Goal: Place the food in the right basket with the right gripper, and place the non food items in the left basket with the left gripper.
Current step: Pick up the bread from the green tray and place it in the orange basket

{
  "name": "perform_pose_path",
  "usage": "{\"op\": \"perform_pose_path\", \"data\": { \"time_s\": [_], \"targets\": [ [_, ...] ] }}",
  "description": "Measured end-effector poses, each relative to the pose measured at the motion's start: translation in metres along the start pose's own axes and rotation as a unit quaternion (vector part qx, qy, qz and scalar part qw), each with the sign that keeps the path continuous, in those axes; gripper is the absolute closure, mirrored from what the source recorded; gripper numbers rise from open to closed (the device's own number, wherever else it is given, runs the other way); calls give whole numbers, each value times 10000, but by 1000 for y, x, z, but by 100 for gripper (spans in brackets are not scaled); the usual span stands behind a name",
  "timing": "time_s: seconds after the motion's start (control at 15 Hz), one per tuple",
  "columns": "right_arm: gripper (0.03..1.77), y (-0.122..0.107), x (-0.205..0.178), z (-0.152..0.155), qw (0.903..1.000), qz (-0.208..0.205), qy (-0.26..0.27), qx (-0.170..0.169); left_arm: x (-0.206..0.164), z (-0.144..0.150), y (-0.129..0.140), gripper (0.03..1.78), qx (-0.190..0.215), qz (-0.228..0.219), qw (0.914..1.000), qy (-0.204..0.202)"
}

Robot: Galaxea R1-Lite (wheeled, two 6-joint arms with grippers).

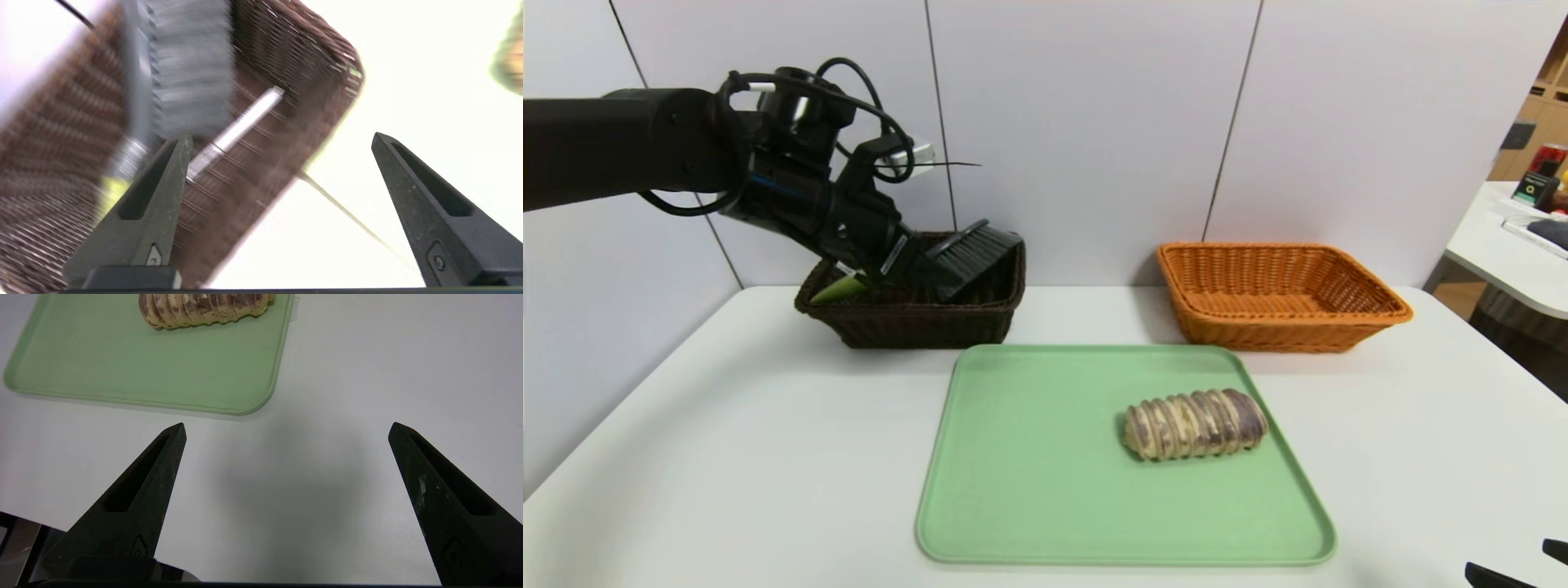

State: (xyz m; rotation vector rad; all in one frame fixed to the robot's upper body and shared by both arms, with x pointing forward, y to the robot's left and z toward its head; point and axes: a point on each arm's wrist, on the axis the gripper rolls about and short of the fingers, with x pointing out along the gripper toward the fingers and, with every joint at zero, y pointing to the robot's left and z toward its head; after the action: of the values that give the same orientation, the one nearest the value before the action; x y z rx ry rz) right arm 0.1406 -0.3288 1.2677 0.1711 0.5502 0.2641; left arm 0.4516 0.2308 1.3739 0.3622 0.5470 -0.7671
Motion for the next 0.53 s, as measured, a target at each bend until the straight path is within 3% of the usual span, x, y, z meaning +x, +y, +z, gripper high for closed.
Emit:
{"op": "perform_pose_path", "data": {
  "time_s": [0.27, 0.53],
  "targets": [
    [9, 1, 0, 2, 10000, 59, -13, -36, -17, -21, -25, 19, -574, -329, 9974, 271],
    [9, 3, 0, 10, 9995, 300, -32, -98, -41, -54, -57, 16, -816, -950, 9912, 430]
  ]
}}
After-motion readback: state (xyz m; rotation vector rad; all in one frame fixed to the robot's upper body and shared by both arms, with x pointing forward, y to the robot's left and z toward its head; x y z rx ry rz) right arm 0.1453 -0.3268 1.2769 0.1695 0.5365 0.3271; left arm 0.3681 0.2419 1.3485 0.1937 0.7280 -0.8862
